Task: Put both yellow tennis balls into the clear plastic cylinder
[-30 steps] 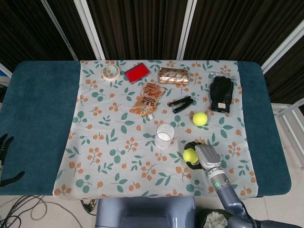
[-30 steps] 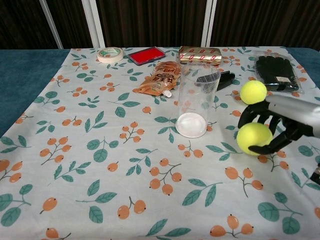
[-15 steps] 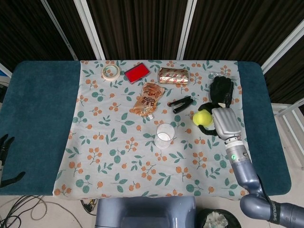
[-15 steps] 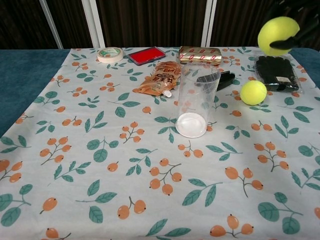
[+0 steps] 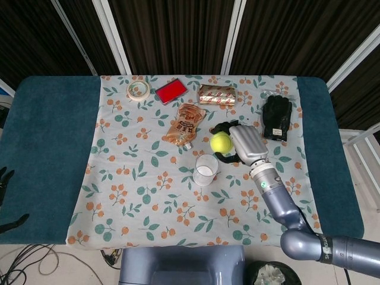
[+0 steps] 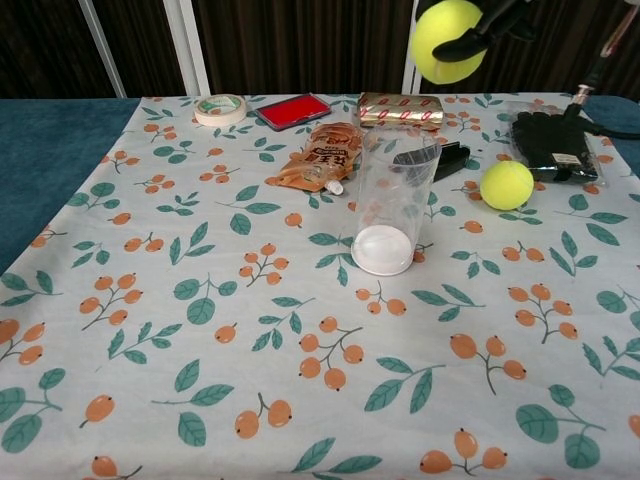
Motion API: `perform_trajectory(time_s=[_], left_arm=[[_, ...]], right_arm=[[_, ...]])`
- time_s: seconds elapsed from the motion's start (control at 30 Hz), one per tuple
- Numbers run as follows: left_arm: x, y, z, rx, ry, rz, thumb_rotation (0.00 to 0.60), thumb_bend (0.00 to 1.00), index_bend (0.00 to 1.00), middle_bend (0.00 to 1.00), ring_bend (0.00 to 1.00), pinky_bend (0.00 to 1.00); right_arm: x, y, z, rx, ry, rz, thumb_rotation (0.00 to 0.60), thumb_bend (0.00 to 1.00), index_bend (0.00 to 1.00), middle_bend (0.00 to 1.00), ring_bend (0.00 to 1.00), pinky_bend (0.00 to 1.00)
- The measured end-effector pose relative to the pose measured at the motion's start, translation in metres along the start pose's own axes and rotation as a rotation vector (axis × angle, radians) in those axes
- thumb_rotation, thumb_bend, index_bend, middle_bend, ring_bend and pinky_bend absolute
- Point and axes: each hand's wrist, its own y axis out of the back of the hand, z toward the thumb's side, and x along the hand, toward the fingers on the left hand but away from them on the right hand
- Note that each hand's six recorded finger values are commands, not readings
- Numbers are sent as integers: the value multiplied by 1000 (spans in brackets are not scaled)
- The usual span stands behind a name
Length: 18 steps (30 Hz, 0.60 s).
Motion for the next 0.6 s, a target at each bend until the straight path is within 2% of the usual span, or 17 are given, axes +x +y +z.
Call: perform_trajectory(time_s=[0.3, 0.33, 0.4, 0.43, 0.47, 0.6], left_arm=[[0, 1, 0, -3, 3, 1, 600, 41, 54, 0, 0, 138], [0, 1, 0, -4, 3, 1, 600, 41, 54, 0, 0, 138], [0, 1, 0, -3, 3, 0, 600, 41, 54, 0, 0, 138], [0, 1, 0, -3, 2, 0, 600, 41, 54, 0, 0, 138], [-1, 1, 0, -3, 1, 0, 600, 41, 54, 0, 0, 138], [-1, 0, 0, -2, 1, -1, 600, 41, 54, 0, 0, 138]], right_arm=[[11, -23, 17, -12, 37, 77, 600, 560, 496, 418, 588, 847], [12, -25, 17, -9, 37, 84, 600, 560, 496, 418, 587, 821], [14, -28, 17, -5, 39, 98, 600, 559, 496, 418, 568, 464], [15, -30, 17, -5, 40, 104, 600, 551, 495, 415, 543, 208], [16, -31, 17, -5, 42, 109, 600, 536, 484, 404, 508, 26], [19, -36, 15, 15, 43, 138, 600, 428, 355, 306, 379, 0]])
